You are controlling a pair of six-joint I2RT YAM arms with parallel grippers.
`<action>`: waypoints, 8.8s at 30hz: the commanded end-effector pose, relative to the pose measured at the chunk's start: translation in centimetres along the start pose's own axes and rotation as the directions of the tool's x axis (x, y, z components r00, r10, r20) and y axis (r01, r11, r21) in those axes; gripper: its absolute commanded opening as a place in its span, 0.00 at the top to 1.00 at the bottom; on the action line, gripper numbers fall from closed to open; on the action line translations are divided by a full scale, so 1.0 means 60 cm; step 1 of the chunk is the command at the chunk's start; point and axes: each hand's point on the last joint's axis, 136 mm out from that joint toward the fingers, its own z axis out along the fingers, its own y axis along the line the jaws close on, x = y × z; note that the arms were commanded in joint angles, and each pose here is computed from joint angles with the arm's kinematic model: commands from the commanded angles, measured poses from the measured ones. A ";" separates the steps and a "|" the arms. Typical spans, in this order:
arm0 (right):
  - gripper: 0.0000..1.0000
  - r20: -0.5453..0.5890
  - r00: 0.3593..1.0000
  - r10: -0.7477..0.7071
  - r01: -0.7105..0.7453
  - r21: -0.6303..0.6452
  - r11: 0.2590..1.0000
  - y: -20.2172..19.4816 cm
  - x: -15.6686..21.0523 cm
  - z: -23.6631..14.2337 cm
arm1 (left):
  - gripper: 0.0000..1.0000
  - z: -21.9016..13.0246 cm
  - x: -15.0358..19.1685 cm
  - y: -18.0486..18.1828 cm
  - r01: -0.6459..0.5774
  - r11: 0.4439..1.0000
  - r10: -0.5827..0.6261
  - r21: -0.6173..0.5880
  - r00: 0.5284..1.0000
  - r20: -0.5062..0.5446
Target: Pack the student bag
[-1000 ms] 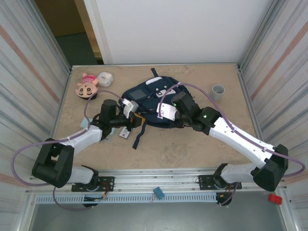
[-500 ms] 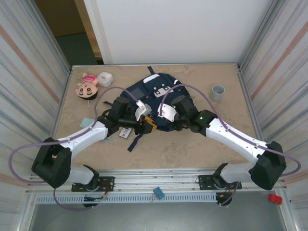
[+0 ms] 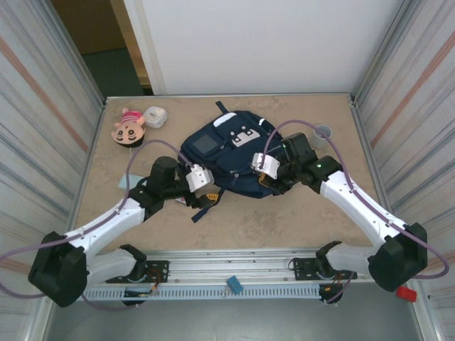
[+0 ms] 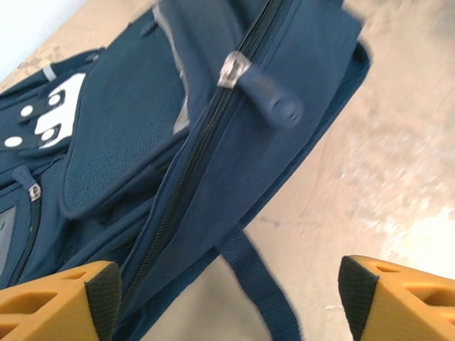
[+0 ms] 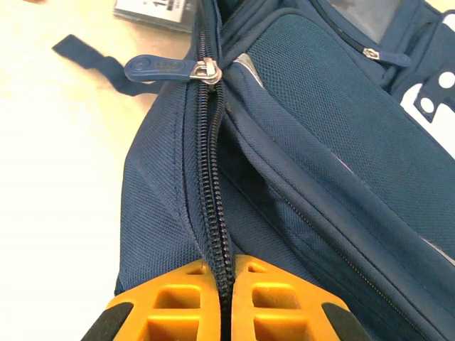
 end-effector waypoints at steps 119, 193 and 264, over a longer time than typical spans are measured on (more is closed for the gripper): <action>1.00 -0.201 0.166 0.965 -0.975 0.112 0.191 0.075 0.056 0.005 | 0.36 0.000 -0.013 0.049 0.857 0.506 -0.854 -0.096 0.514 0.083; 1.00 -0.149 0.418 0.896 -0.907 -0.128 0.401 0.157 -0.173 0.198 | 0.44 -0.006 0.094 -0.001 0.926 -0.358 -0.928 -0.120 -0.339 0.153; 1.00 -0.020 0.514 0.857 -0.843 -0.195 0.501 0.066 -0.077 0.014 | 0.74 0.087 -0.095 -0.032 0.054 0.967 -0.032 0.247 0.995 -0.092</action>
